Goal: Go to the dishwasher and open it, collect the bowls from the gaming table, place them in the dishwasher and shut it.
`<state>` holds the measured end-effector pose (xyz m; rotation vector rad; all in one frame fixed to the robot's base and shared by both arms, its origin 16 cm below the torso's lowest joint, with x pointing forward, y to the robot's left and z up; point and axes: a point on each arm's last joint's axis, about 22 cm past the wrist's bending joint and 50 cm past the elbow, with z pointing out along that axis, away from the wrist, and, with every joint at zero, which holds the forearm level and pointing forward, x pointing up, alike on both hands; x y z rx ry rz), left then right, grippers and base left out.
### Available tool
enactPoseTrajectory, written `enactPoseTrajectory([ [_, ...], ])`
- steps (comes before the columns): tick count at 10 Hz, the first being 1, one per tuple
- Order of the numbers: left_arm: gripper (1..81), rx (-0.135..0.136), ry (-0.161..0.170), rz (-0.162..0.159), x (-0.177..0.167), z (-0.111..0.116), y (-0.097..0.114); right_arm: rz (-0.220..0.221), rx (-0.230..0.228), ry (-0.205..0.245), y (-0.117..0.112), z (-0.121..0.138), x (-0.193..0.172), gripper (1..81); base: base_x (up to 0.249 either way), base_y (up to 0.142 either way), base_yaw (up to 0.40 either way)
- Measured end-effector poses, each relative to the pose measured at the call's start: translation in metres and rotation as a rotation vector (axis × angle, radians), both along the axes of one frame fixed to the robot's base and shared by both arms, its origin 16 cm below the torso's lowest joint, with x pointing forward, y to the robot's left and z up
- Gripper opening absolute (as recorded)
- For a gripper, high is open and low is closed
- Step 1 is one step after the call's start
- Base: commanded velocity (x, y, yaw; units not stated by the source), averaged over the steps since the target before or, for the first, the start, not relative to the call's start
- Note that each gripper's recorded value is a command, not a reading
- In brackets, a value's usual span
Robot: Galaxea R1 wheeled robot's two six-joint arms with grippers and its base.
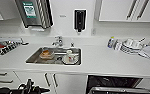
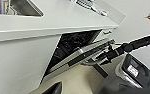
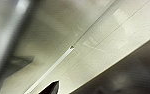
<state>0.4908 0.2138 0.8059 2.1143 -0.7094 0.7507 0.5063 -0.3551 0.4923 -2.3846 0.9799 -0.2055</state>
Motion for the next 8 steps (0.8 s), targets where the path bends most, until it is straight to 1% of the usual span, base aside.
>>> enactPoseTrajectory([
  [1,81.1,-0.001,-0.001,0.000,0.002,0.000,-0.001,-0.003,0.005,-0.004,0.002,-0.001,0.001,81.1,-0.076,0.000,0.000],
  [2,81.1,-0.001,0.000,-0.001,0.002,0.000,-0.001,-0.009,0.006,-0.021,0.003,-0.003,0.006,81.1,-0.078,0.000,0.000],
  [3,81.1,0.002,-0.003,0.003,0.001,0.001,0.001,-0.001,0.014,-0.014,0.012,-0.008,0.002,81.1,-0.078,0.000,0.000],
  [4,81.1,0.001,0.000,-0.001,0.001,0.000,0.000,0.017,0.007,0.006,0.015,-0.013,-0.006,81.1,-0.079,0.000,0.000],
  [5,81.1,-0.002,-0.002,-0.002,0.001,0.000,-0.001,0.022,0.008,0.022,0.018,-0.017,-0.014,81.1,-0.081,0.000,0.000],
  [6,81.1,0.001,-0.001,0.000,0.001,0.000,0.000,0.016,0.016,0.021,0.020,-0.018,-0.015,81.1,-0.083,0.000,0.000],
  [8,81.1,0.001,-0.001,0.000,0.001,0.000,0.000,0.020,0.019,0.001,0.022,-0.015,-0.008,81.1,-0.083,0.000,0.000],
])
